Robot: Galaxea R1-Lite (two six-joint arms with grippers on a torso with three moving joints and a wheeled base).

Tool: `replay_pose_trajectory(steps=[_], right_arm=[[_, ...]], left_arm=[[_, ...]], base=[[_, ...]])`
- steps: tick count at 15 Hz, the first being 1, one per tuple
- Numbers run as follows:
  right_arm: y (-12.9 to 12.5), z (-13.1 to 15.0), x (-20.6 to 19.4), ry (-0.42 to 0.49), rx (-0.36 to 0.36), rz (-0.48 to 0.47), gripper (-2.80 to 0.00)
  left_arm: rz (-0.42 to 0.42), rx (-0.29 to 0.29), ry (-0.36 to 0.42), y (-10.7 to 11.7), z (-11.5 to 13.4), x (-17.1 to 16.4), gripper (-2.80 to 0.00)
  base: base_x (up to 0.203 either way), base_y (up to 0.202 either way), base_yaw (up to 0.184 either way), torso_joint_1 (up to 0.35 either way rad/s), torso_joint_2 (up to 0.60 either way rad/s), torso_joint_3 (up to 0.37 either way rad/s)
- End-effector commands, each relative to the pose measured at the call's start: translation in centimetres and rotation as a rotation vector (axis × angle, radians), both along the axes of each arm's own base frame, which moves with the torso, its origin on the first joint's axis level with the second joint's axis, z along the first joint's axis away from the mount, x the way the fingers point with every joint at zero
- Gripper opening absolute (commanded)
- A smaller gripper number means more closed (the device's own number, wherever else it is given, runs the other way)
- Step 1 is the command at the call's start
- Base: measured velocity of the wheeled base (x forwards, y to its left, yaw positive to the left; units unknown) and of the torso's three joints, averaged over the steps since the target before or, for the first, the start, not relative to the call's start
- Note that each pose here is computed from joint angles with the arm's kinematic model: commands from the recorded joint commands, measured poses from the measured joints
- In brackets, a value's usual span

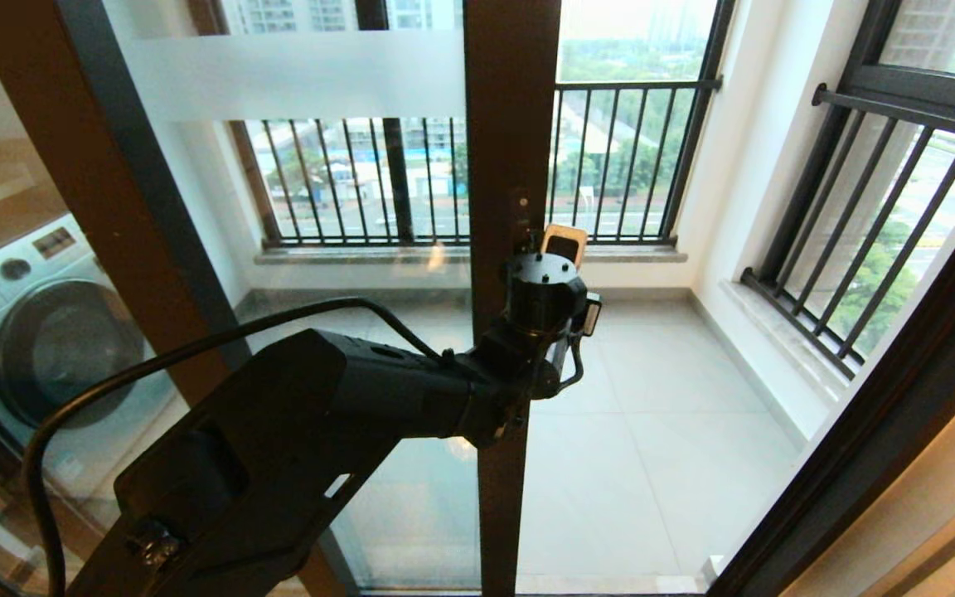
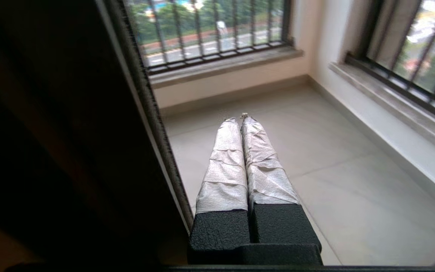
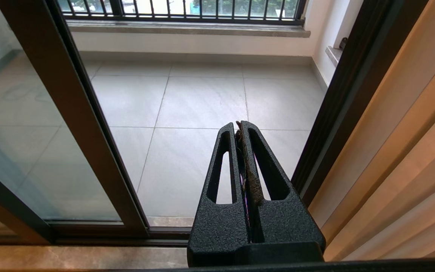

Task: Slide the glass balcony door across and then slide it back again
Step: Open the slid door

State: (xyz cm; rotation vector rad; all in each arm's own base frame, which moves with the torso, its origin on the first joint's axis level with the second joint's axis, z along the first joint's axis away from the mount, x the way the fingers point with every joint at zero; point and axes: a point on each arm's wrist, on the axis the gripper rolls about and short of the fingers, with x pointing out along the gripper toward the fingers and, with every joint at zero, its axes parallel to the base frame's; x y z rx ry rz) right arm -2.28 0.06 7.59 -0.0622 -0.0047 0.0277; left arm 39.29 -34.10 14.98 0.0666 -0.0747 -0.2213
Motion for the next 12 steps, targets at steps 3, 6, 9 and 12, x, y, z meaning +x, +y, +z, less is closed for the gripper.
replay_pose_trajectory(steps=[3, 6, 9, 12], right_arm=[[0.0, 0.0, 0.0, -0.001, -0.001, 0.001, -2.8], [0.0, 0.0, 0.0, -0.001, -0.001, 0.0, -2.8], [0.0, 0.0, 0.0, -0.001, -0.001, 0.002, -2.8], [0.0, 0.0, 0.0, -0.001, -0.001, 0.001, -2.8]], left_arm=[[0.081, -0.004, -0.007, 1.7, -0.1, 1.1, -2.8], [0.089, -0.004, -0.02, 1.8, 0.8, 0.8, -2.8], [0.096, -0.002, -0.017, 2.1, 0.9, 0.6, -2.8], [0.094, -0.003, -0.018, 2.1, 0.9, 0.6, -2.8]], base=[[0.0, 0.0, 0.0, 0.0, 0.0, 0.0], [0.0, 0.0, 0.0, 0.0, 0.0, 0.0], [0.0, 0.0, 0.0, 0.0, 0.0, 0.0], [0.0, 0.0, 0.0, 0.0, 0.0, 0.0]])
